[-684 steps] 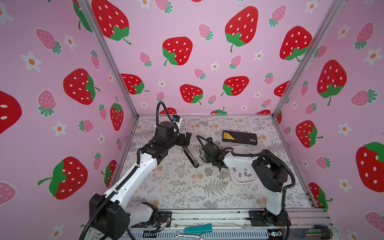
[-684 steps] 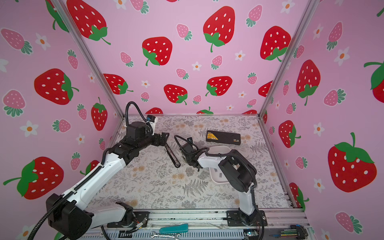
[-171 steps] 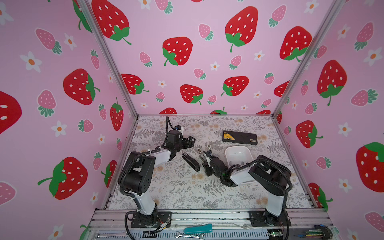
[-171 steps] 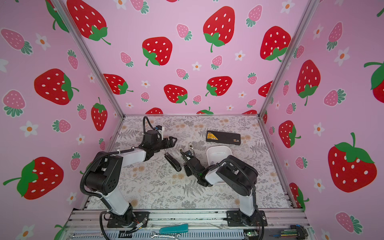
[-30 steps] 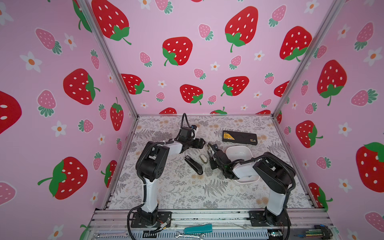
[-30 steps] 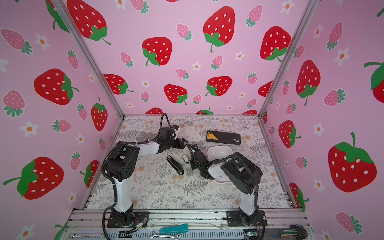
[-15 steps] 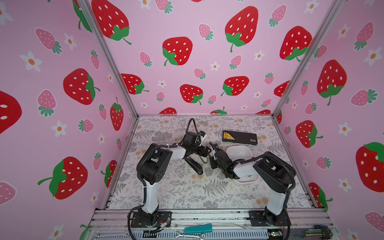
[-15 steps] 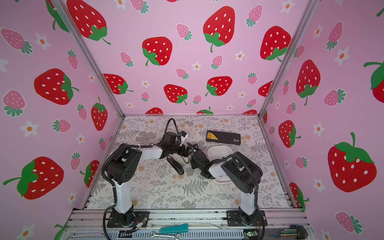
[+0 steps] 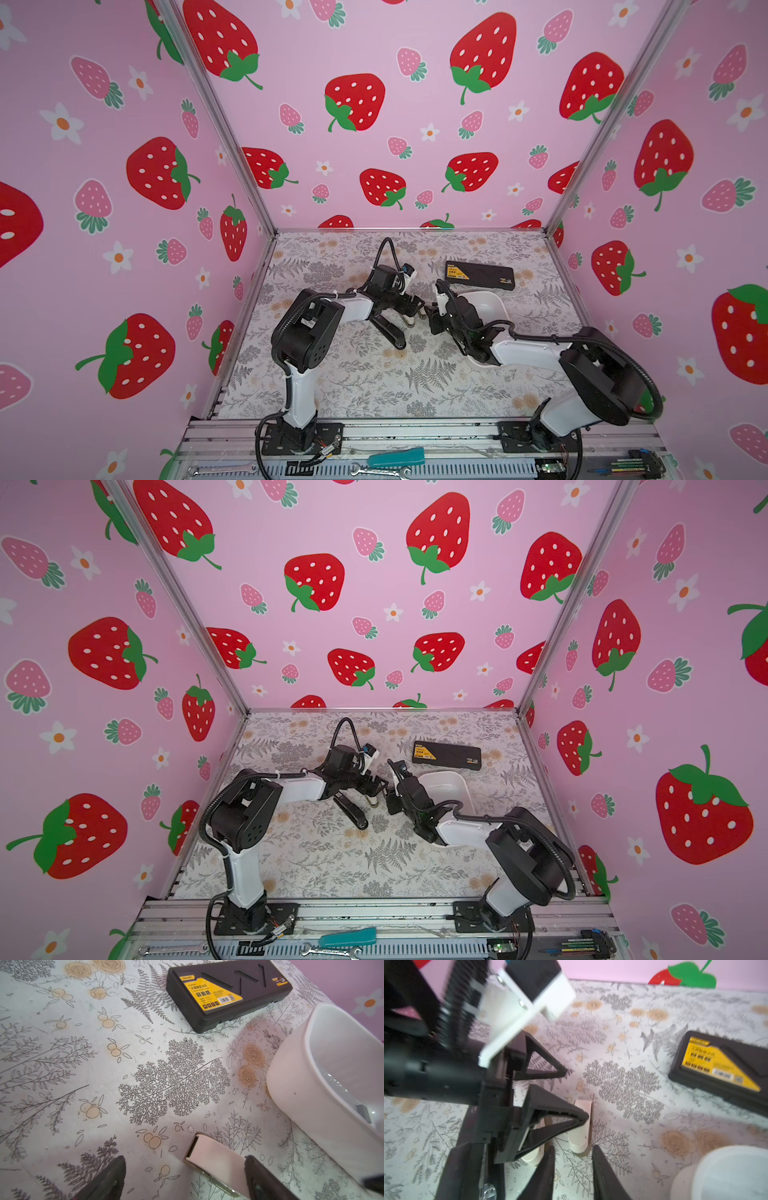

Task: Load the staples into the stapler

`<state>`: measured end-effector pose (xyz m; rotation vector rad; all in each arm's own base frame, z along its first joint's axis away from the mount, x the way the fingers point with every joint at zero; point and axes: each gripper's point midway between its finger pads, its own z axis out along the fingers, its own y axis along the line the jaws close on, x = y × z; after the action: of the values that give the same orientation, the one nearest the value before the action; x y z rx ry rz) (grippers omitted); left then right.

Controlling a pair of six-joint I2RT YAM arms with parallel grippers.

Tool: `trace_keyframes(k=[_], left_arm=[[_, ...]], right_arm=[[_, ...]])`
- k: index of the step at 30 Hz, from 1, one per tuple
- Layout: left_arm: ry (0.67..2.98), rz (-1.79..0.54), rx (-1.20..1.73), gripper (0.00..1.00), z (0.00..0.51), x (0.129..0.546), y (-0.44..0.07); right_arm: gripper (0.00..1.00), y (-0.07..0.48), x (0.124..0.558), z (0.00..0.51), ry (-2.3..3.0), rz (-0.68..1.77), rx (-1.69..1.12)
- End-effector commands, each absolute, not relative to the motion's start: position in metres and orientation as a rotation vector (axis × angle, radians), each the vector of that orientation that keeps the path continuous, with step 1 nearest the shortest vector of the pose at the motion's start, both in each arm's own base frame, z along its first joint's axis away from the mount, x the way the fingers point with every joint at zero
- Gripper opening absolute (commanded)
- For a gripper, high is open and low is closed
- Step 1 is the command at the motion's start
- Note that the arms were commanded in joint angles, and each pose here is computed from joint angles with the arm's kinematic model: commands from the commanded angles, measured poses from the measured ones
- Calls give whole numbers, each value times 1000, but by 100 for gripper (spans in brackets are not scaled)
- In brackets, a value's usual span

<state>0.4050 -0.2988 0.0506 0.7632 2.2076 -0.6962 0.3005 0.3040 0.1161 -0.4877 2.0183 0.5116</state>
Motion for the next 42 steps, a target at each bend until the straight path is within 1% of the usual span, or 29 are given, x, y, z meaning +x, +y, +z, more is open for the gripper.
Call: trace_keyframes(k=[1, 9, 12, 15, 28, 32, 35, 36, 39, 42], left_arm=[[2244, -657, 794, 91, 38, 398, -293], [2252, -649, 786, 90, 35, 396, -290], [2262, -647, 786, 90, 32, 395, -290], [2278, -641, 770, 90, 27, 393, -287], [2281, -656, 758, 90, 14, 388, -286], [2279, -652, 754, 90, 15, 389, -285], [2268, -654, 746, 90, 22, 391, -286], [2263, -652, 738, 90, 26, 392, -286], [2238, -638, 695, 91, 48, 399, -284], [2200, -609, 618, 92, 81, 410, -277]], right_arm=[[29, 299, 300, 117, 2035, 499, -470], [20, 321, 316, 96, 2095, 481, -484], [19, 326, 321, 81, 2125, 453, -498], [16, 327, 322, 63, 2164, 424, -509], [10, 304, 292, -27, 2334, 395, -543], [10, 300, 287, -40, 2351, 394, -545], [9, 303, 290, -30, 2332, 402, -534], [10, 305, 293, -20, 2316, 410, -524], [22, 313, 308, 26, 2237, 422, -478], [39, 318, 326, 81, 2160, 409, -423]])
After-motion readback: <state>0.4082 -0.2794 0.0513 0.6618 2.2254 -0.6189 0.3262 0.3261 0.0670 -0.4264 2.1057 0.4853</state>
